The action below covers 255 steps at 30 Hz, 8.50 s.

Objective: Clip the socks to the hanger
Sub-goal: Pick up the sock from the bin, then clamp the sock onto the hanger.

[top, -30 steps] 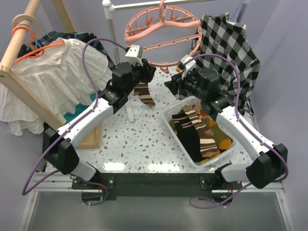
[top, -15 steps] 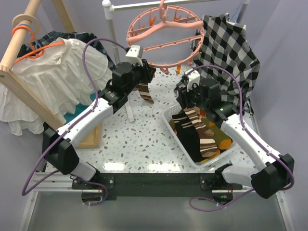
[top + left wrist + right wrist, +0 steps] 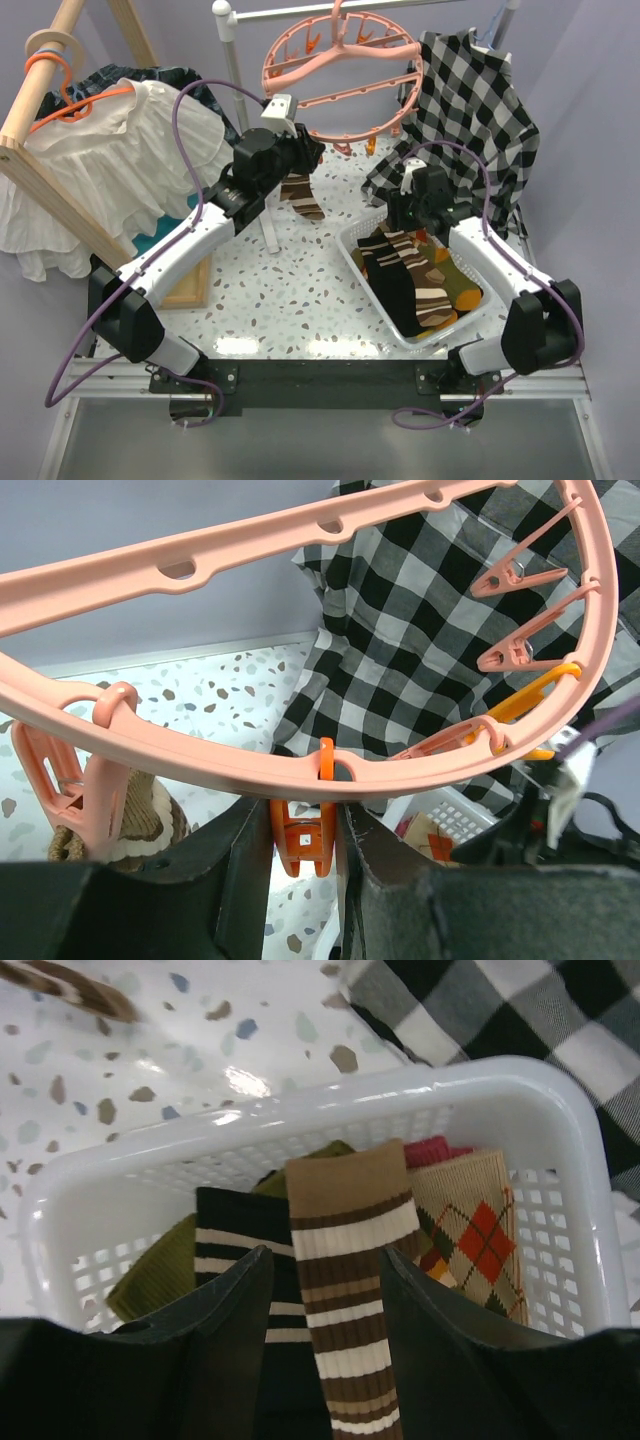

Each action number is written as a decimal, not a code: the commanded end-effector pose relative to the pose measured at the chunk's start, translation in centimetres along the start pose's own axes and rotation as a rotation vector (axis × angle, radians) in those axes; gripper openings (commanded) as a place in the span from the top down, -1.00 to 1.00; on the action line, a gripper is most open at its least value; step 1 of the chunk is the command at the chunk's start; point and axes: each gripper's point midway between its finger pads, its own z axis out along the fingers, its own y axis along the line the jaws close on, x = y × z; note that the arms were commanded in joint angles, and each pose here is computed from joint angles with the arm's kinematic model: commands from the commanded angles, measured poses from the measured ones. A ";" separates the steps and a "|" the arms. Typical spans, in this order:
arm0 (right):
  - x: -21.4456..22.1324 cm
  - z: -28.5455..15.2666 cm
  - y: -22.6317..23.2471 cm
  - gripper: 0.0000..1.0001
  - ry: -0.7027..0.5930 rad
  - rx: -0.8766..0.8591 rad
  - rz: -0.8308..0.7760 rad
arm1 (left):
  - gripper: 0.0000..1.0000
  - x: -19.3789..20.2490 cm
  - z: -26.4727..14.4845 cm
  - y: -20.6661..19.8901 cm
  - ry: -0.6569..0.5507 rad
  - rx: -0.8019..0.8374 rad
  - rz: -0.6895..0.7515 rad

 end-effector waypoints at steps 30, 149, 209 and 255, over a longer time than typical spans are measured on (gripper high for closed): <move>5.2 0.1 5.7 1.00 0.141 -0.086 -0.081 | 1.00 -1.4 -1.2 -1.3 -0.010 0.039 -0.005; -16.8 -7.2 16.4 1.00 -0.837 -0.562 -0.059 | 1.00 0.3 -2.7 -1.8 0.062 0.081 -0.018; -17.5 -8.9 17.7 1.00 -0.782 -0.797 0.038 | 0.98 -2.1 -3.1 -4.8 -0.046 0.267 0.074; -16.0 -9.5 17.5 1.00 -0.776 -0.854 0.025 | 0.97 -1.8 -3.2 -3.9 -0.047 0.217 -0.022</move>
